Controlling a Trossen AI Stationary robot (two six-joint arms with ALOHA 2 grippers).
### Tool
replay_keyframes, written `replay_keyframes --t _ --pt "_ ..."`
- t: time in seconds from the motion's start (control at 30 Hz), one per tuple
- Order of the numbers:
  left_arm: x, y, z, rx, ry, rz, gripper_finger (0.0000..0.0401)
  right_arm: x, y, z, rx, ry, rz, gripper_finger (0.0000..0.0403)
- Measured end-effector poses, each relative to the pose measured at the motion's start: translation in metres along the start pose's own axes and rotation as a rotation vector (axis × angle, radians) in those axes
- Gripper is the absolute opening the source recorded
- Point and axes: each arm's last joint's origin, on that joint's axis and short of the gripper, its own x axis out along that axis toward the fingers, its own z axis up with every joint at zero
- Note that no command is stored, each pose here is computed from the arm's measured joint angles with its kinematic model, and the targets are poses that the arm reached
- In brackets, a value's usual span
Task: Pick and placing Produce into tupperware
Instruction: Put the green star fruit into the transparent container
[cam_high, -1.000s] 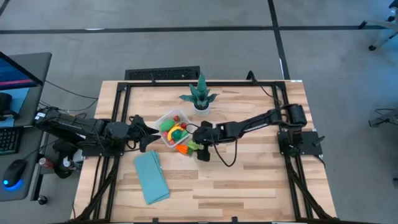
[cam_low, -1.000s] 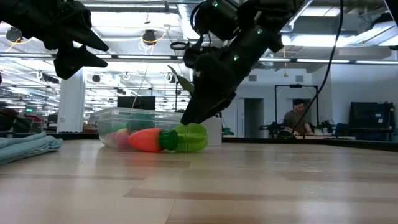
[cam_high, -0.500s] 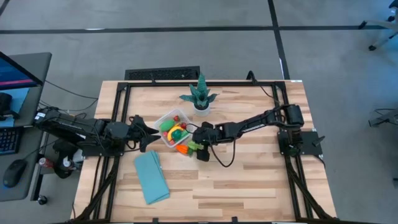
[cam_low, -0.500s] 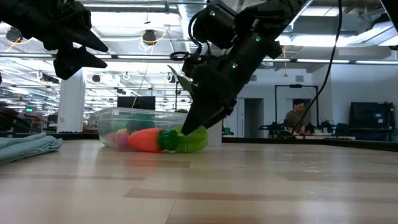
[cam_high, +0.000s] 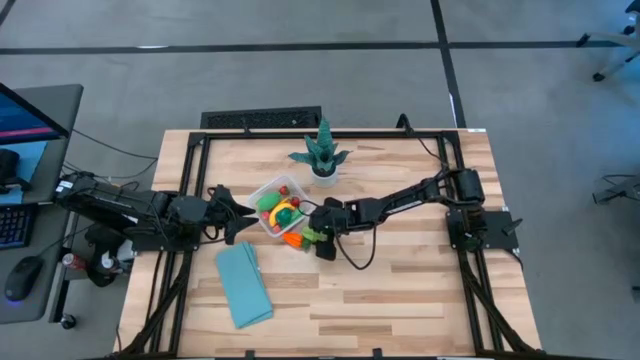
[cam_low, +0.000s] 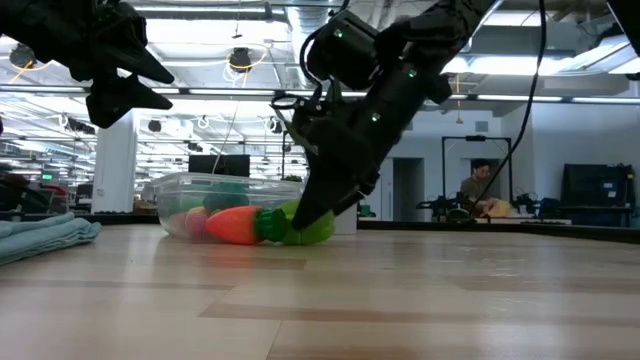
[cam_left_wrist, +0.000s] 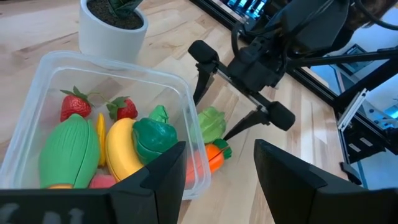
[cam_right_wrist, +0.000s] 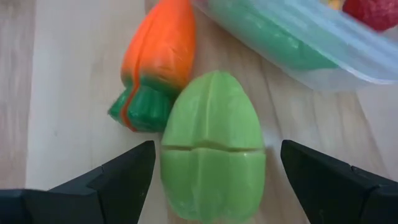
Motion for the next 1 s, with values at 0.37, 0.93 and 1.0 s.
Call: replay_keyframes --t 0.37,0.93,1.0 --pt "0.0 0.0003 -0.0003 0.001 0.003 0.003 0.0178 0.0001 0.0 -0.0003 0.0 0.001 0.0 0.0309" --pt "0.0 0.0003 -0.0003 0.001 0.003 0.003 0.0178 0.0001 -0.0001 -0.0006 0.0 0.005 0.0 0.0302" --pt "0.0 0.0003 -0.0003 0.002 0.003 0.004 0.0178 0.0001 -0.0001 -0.0007 0.0 0.006 0.0 0.0301"
